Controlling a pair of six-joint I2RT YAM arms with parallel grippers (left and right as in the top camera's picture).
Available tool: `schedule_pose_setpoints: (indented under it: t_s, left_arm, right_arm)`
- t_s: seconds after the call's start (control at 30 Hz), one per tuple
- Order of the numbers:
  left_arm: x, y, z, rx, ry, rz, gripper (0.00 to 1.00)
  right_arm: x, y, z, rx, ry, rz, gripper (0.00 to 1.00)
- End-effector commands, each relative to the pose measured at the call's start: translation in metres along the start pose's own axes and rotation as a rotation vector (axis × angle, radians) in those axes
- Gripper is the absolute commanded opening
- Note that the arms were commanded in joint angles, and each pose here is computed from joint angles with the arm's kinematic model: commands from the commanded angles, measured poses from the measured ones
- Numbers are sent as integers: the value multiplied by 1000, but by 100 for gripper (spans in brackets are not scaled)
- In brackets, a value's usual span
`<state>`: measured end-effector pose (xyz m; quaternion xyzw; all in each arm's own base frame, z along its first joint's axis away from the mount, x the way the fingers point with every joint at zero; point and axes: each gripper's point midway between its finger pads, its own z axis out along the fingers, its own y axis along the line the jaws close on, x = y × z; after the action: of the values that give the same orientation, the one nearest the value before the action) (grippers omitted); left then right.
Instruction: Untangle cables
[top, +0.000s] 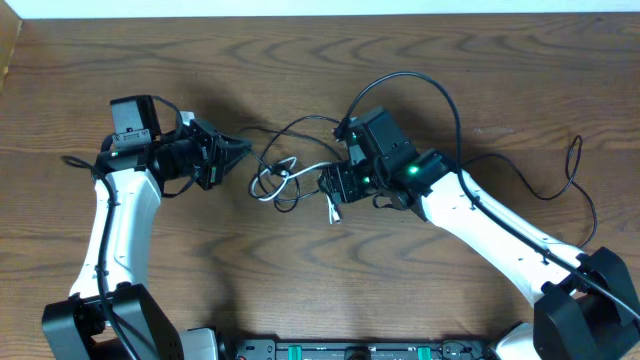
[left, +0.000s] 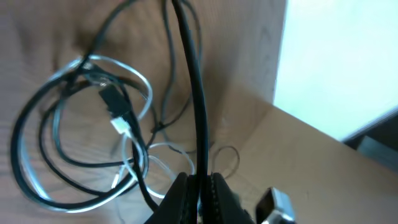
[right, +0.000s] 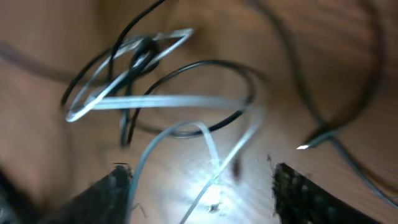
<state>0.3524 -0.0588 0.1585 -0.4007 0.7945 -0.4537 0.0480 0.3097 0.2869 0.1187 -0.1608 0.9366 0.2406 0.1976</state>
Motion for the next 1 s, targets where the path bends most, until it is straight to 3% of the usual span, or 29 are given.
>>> schedule_pose_setpoints:
  t_s: [0.0, 0.3, 0.37, 0.5, 0.6, 0.8, 0.97]
  left_arm:
    - [-12, 11, -5, -92, -89, 47, 8]
    - [-14, 60, 6, -368, -200, 91, 9]
    - [-13, 64, 9, -412, -213, 144, 17]
    - [-7, 66, 17, -481, -207, 304, 57]
    - [-3, 61, 19, -501, -189, 418, 69]
    - [6, 37, 3, -522, -155, 493, 72]
    - [19, 46, -2, -593, -95, 550, 72]
  right_arm:
    - [-11, -21, 0, 125, -55, 29, 77]
    - [-18, -37, -3, 213, -92, 31, 82]
    - [-18, -37, -3, 213, -93, 33, 83]
    - [-17, -39, -4, 220, -91, 34, 85]
    - [-19, -44, -5, 233, -94, 43, 88]
    - [-26, -72, -13, 265, -114, 151, 91]
    - [-32, -99, -21, 289, -133, 254, 92]
